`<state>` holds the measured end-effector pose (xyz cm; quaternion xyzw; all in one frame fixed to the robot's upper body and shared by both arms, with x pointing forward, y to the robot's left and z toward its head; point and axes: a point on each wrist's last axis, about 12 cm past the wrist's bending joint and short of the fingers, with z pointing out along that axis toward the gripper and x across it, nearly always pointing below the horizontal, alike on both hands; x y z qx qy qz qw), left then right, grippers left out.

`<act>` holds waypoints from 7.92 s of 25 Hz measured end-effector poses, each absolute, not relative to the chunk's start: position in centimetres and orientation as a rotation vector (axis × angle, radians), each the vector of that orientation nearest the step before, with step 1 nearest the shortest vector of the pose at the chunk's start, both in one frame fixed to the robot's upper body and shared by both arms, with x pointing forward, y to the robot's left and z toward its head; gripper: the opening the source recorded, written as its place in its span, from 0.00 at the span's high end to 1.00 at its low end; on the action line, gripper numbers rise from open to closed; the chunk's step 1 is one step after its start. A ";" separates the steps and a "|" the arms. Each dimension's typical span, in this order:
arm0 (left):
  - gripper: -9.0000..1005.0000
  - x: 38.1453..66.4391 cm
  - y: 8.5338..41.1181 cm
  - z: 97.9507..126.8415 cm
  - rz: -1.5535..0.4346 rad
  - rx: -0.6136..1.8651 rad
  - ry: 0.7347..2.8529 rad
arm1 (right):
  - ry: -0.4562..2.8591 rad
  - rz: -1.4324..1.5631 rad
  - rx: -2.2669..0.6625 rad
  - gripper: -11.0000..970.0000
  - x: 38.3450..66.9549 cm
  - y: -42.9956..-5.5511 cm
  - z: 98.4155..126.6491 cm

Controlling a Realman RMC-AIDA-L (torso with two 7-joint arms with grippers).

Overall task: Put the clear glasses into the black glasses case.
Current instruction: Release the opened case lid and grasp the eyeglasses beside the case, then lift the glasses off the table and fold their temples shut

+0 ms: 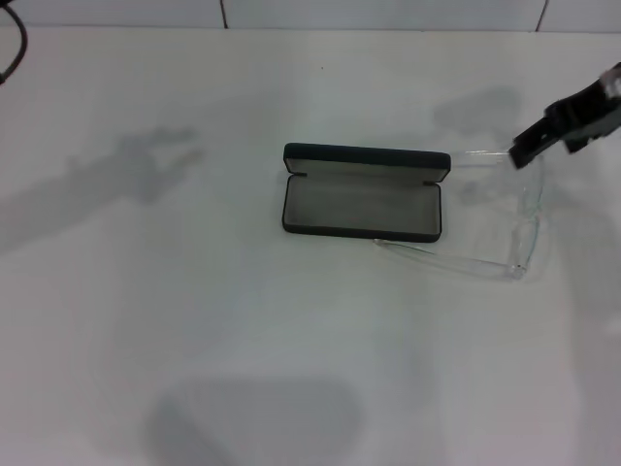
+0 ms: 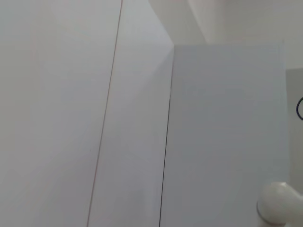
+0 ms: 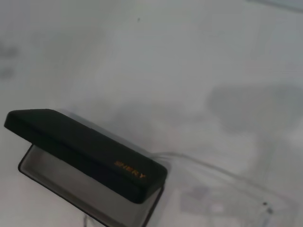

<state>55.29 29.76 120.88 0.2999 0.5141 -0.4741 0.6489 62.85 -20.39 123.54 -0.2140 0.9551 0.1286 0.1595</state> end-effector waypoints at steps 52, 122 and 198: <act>0.69 56.2 28.8 119.4 -1.072 0.640 1.100 | 2.868 0.386 -0.400 0.34 63.7 -22.9 116.2; 0.87 54.9 29.3 111.7 -0.893 0.911 1.774 | 2.061 0.723 -0.607 0.91 48.4 -37.6 125.9; 0.88 56.4 12.2 106.3 -0.983 1.105 1.753 | 1.941 0.827 -0.544 0.91 43.8 -40.8 122.5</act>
